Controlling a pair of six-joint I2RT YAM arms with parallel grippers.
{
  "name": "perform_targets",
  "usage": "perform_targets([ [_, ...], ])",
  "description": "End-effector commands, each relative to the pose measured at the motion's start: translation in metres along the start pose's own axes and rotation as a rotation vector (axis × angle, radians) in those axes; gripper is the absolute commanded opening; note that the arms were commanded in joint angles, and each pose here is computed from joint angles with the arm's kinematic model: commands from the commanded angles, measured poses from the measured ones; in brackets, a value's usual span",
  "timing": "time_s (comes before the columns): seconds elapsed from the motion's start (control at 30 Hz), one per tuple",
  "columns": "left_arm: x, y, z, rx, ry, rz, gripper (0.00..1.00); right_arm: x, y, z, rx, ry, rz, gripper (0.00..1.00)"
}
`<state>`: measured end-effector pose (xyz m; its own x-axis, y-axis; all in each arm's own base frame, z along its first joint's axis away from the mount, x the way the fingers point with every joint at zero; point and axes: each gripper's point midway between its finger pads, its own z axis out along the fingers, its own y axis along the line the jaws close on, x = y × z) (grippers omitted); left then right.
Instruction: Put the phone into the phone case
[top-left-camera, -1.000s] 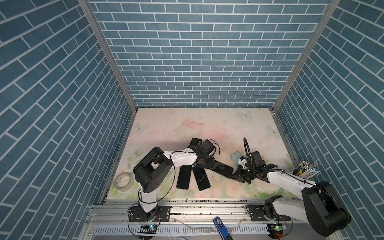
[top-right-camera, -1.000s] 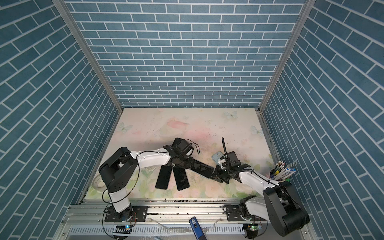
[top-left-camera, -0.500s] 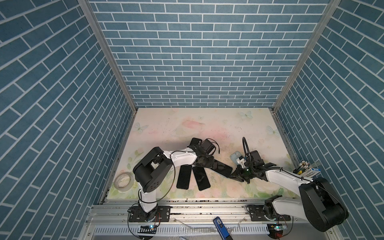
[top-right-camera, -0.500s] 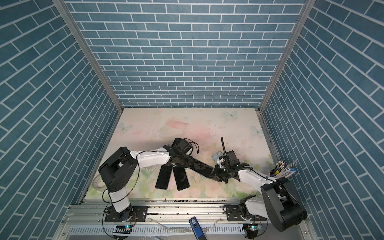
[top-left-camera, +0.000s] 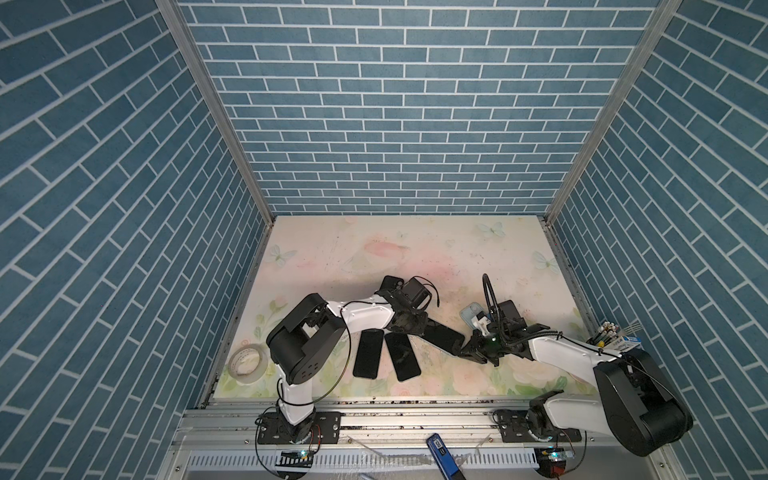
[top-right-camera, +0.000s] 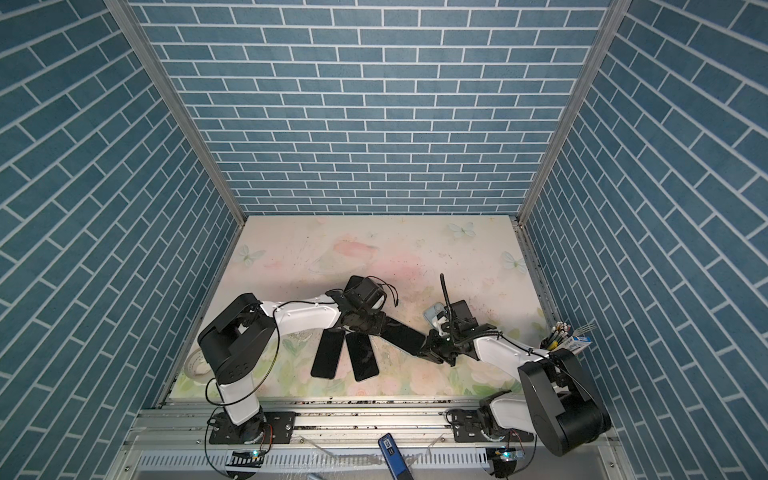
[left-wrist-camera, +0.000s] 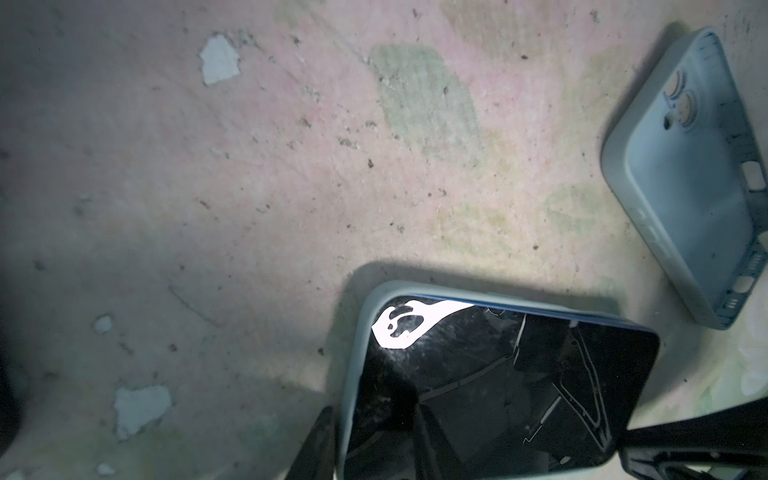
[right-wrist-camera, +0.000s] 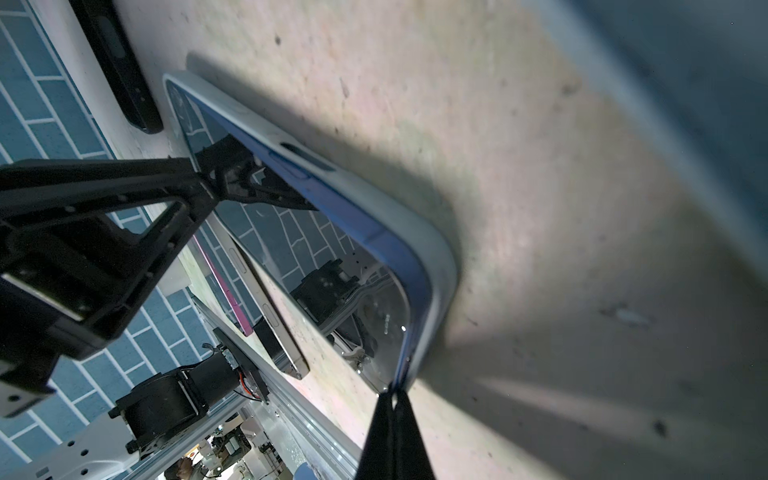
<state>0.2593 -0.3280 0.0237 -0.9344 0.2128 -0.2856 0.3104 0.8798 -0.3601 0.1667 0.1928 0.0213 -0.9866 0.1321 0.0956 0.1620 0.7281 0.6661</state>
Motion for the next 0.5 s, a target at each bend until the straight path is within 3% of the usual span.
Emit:
perform_targets([
  [0.0,0.023,-0.014,0.014,0.056,0.094,0.02,0.33,0.007,-0.058,0.012,0.242,-0.015,0.018,0.03],
  [0.23,0.021,-0.012,0.01,0.045,0.071,0.024,0.32,0.001,-0.036,-0.001,0.209,-0.033,-0.031,0.09],
  [0.47,0.01,-0.007,-0.03,0.036,-0.122,0.032,0.32,-0.026,0.0,-0.049,0.285,-0.137,-0.178,0.14],
])
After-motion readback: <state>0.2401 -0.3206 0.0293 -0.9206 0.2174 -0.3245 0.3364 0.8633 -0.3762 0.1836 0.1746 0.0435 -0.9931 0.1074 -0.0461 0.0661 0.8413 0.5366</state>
